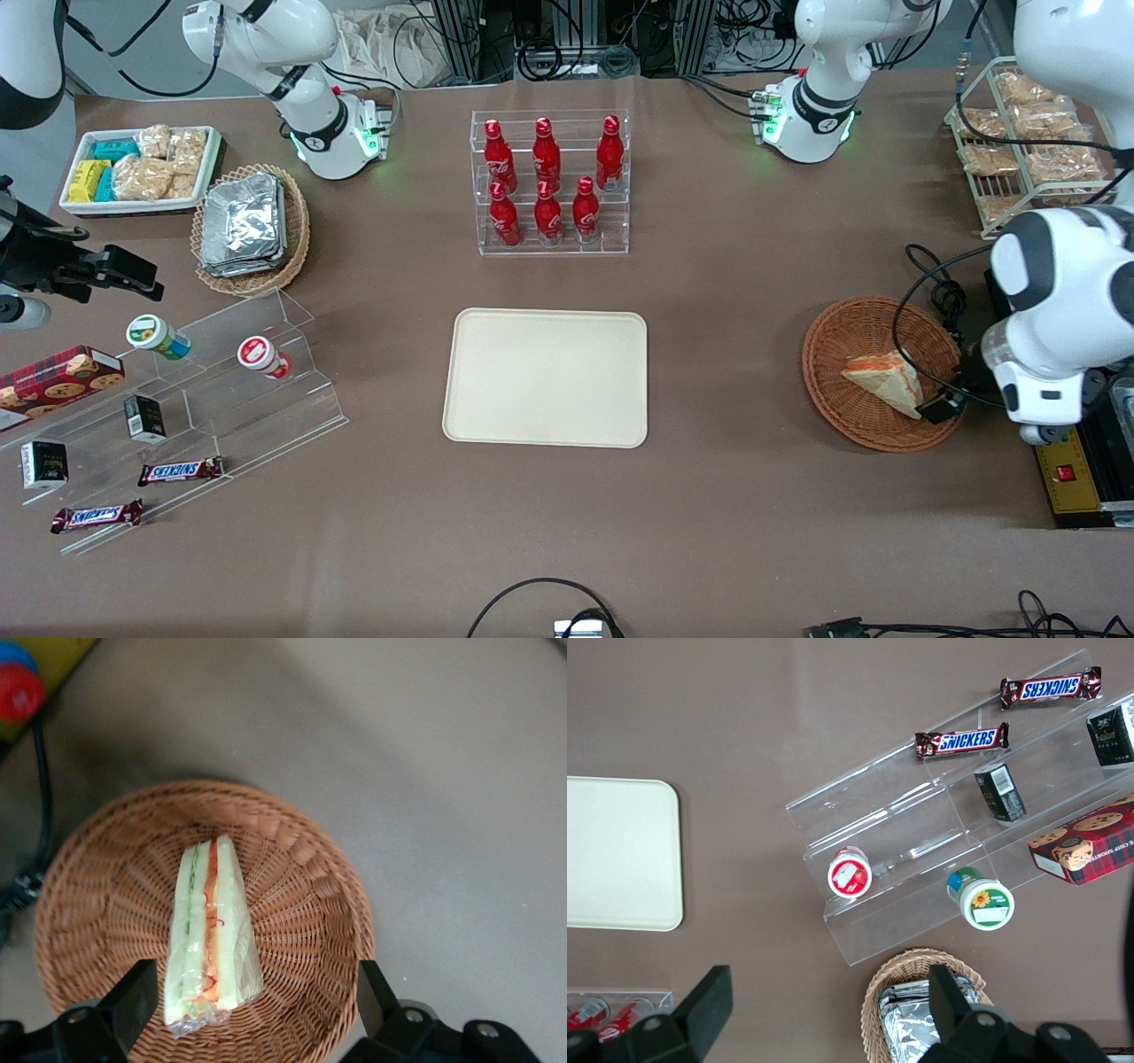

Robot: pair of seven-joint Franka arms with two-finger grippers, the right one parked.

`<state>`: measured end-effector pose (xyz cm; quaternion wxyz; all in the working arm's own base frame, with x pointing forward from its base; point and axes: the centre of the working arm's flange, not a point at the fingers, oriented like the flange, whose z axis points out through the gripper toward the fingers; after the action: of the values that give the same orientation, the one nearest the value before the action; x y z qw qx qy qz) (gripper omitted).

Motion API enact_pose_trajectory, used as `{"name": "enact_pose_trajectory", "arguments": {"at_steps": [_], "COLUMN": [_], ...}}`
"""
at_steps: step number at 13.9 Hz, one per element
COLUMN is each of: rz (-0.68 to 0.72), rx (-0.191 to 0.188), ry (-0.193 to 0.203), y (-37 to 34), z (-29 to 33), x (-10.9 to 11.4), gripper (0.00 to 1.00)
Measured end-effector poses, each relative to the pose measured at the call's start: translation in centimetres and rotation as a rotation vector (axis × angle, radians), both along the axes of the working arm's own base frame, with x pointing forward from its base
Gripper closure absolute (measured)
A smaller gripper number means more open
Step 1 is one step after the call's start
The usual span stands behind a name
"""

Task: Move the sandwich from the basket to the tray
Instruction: 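Close the left gripper on the sandwich's wrapped edge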

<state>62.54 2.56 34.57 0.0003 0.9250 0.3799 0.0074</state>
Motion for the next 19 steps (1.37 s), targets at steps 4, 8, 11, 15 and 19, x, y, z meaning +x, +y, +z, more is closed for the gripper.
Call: {"name": "enact_pose_trajectory", "arguments": {"at_steps": [4,8,11,15,19], "rz": [0.054,0.084,0.083,0.089,0.152], "rx": [-0.001,-0.003,-0.006,-0.009,-0.008], "ry": [0.067,0.067,0.059,0.074,0.072], "y": [-0.2,1.4,1.2,1.1,0.3], "z": [-4.2,-6.9,-9.0,-10.2,-8.8], "x": [-2.8,-4.5,-5.9,-6.6,-5.6], "gripper": [0.01,0.01,0.01,0.06,0.5]}}
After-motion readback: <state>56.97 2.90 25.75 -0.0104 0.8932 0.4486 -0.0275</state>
